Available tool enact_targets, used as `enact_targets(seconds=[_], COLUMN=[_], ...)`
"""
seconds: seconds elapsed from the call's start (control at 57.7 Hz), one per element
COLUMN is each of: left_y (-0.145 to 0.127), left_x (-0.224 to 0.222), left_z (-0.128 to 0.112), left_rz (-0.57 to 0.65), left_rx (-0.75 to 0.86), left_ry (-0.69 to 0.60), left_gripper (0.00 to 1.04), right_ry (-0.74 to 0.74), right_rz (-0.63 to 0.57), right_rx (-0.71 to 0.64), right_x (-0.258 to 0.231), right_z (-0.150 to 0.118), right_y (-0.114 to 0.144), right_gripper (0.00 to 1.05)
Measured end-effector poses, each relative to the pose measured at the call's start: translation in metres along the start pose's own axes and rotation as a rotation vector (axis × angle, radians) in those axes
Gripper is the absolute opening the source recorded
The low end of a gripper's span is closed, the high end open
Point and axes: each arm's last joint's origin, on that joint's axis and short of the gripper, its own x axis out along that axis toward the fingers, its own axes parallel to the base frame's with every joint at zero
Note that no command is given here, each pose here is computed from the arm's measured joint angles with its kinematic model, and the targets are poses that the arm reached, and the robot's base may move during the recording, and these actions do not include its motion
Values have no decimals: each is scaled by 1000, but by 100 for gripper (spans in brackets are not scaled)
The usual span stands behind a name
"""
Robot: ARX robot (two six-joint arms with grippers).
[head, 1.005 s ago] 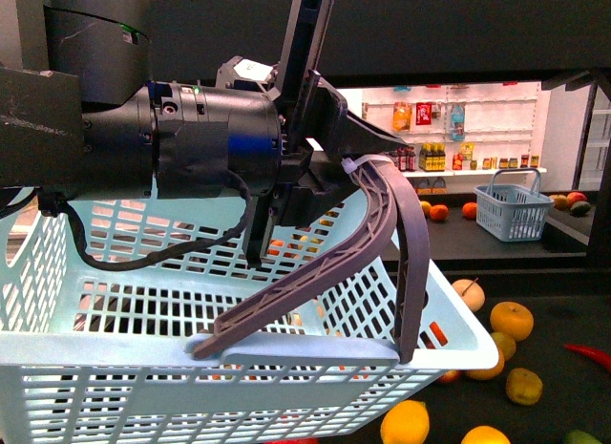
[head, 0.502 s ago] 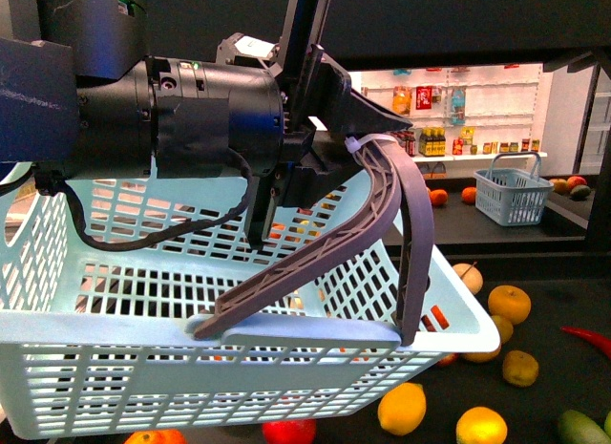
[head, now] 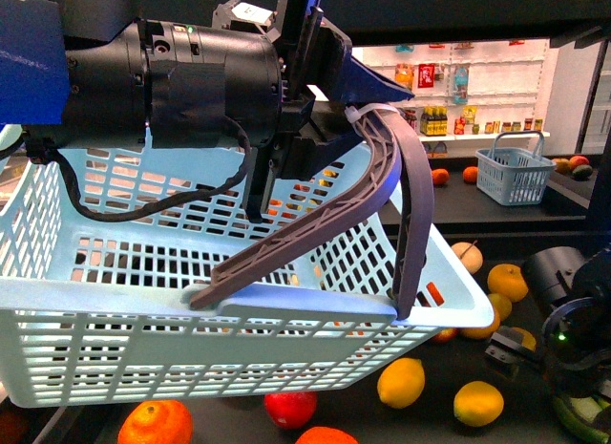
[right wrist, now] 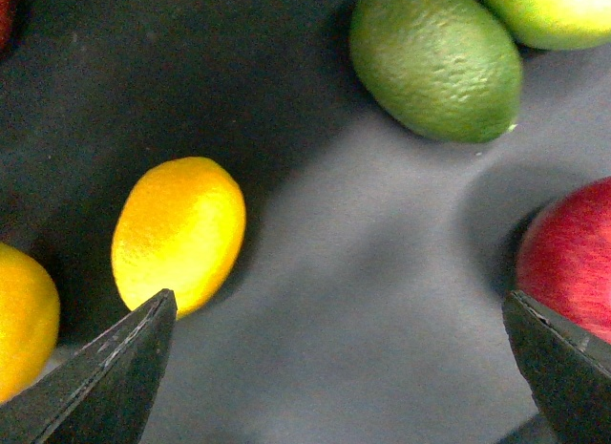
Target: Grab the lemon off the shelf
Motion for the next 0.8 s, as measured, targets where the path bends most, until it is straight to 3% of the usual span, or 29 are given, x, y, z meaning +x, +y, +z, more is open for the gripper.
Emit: enact_targets(seconds=[0.243, 0.797], left_y=[0, 0], left_x=[0, 0], left_z=[0, 0], left_rz=[0, 0], left_rx=[0, 0], left_ry=[0, 0], left_gripper=[10, 10], right_ry=[13, 52], right_rz=[-12, -13], right_rx=[125, 198], right_x=[31, 63], right_z=[-4, -19], right_y=[39, 60], right_gripper=[102, 102])
